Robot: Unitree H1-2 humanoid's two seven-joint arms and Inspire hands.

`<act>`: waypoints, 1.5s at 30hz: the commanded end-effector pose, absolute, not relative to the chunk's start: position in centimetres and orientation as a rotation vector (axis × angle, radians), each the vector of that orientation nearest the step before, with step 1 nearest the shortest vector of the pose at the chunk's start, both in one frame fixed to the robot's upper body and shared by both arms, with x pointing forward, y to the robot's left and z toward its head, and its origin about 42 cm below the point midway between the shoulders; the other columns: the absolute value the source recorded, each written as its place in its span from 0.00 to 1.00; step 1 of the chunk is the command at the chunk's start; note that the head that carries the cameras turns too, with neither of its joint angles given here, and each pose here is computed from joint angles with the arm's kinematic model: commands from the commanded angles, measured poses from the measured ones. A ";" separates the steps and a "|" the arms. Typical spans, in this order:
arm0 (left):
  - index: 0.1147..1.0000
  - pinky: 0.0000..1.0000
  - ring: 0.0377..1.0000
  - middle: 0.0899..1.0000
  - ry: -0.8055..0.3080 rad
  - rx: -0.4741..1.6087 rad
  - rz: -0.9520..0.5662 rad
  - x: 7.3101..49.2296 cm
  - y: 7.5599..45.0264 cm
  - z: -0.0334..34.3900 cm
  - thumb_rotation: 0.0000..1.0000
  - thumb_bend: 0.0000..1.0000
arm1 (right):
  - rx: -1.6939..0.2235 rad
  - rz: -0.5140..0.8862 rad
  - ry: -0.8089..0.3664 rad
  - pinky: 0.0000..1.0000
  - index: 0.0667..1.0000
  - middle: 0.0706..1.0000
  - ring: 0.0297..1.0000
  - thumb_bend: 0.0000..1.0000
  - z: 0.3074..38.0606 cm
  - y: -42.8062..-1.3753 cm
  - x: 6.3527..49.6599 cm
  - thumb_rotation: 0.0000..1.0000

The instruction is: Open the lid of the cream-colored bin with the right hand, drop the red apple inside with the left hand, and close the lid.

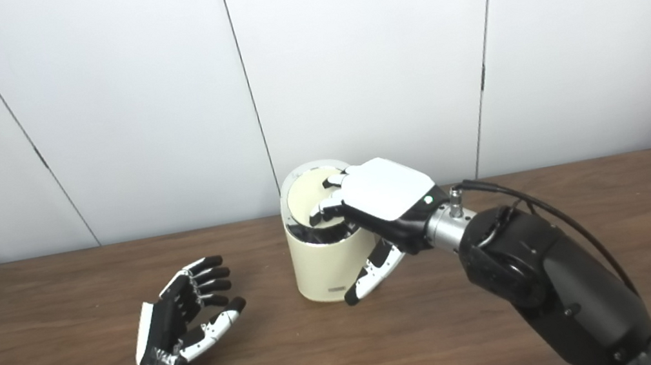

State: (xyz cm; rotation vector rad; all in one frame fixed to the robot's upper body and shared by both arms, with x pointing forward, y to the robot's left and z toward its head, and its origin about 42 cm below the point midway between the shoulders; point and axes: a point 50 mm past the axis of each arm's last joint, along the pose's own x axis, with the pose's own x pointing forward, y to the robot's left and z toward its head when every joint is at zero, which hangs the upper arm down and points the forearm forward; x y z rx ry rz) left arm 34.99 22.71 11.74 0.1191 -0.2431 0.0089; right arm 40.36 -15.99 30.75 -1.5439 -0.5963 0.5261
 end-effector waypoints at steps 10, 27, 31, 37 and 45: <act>0.69 0.59 0.64 0.65 -0.191 0.088 0.011 33.5 21.8 10.0 0.00 0.60 | -1.564 0.529 -0.571 0.90 0.77 0.76 0.92 0.74 31.3 -16.7 41.3 0.53; 0.70 0.58 0.64 0.66 -0.195 0.097 0.009 33.5 22.1 10.1 0.00 0.59 | -1.193 0.240 -0.713 0.74 0.87 0.87 0.89 0.68 33.5 -20.5 39.4 0.40; 0.70 0.58 0.64 0.66 -0.198 0.099 0.007 33.6 22.2 10.1 0.00 0.60 | -1.105 0.209 -0.652 0.72 0.90 0.89 0.88 0.69 31.8 -22.1 39.2 0.39; 0.69 0.58 0.65 0.66 -0.201 0.097 0.007 33.4 22.3 10.3 0.00 0.61 | -0.905 0.171 -0.476 0.73 0.92 0.90 0.86 0.74 28.3 -25.1 38.6 0.29; 0.69 0.58 0.64 0.66 -0.206 0.084 0.010 33.5 22.5 10.4 0.01 0.63 | -0.715 0.158 -0.372 0.70 0.90 0.89 0.84 0.80 24.4 -27.1 38.4 0.24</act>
